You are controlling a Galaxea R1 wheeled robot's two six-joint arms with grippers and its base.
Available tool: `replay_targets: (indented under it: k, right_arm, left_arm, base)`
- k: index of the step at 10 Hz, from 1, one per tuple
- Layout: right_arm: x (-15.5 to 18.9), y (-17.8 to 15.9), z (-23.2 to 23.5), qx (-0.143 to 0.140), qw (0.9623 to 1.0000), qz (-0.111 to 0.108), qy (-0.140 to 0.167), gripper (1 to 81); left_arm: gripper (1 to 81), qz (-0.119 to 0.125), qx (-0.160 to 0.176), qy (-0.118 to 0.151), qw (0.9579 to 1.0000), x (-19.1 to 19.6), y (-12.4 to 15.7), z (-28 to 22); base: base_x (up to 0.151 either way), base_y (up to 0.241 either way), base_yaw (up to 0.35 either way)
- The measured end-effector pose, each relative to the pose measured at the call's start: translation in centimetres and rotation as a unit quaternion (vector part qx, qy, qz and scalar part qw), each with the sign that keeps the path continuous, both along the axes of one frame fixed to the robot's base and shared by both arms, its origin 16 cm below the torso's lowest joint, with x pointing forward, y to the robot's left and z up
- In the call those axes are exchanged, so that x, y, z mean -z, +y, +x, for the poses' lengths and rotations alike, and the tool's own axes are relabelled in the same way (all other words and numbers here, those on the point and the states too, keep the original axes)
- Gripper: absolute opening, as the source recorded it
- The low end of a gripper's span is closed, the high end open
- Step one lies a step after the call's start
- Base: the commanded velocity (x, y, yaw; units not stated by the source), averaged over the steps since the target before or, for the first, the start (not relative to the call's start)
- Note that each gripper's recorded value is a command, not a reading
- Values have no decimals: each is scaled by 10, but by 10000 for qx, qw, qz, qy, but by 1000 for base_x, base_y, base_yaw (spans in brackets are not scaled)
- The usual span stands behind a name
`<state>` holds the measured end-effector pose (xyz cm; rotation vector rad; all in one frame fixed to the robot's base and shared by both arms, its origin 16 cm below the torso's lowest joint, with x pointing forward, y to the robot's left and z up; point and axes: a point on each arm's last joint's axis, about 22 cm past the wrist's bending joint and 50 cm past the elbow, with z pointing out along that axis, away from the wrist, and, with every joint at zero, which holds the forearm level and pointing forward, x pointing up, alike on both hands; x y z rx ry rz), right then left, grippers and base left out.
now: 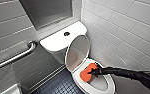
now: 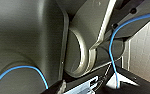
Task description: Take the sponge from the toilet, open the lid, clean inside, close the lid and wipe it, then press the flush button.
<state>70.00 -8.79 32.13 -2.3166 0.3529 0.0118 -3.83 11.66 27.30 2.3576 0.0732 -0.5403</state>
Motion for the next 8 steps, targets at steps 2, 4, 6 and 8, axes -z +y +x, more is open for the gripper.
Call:
replay_targets:
  k: [2,4,6,8]
  right_arm:
    - [5,16,4,-72,10000,14,8,10]
    - [8,40,9,-226,9997,113,-7,10]
    - [13,43,12,-227,9997,97,-2,10]
    - [10,47,14,-185,9997,130,61,10]
  left_arm:
    - [811,64,-97,-13,9999,-1,1,-1]
    - [811,137,-216,37,9997,-4,2,-7]
    - [811,165,-259,60,9995,-6,3,-9]
    - [811,160,-263,60,9995,-6,2,-9]
  base:
    - [0,0,0]
    - [0,0,0]
    - [0,0,0]
    - [0,0,0]
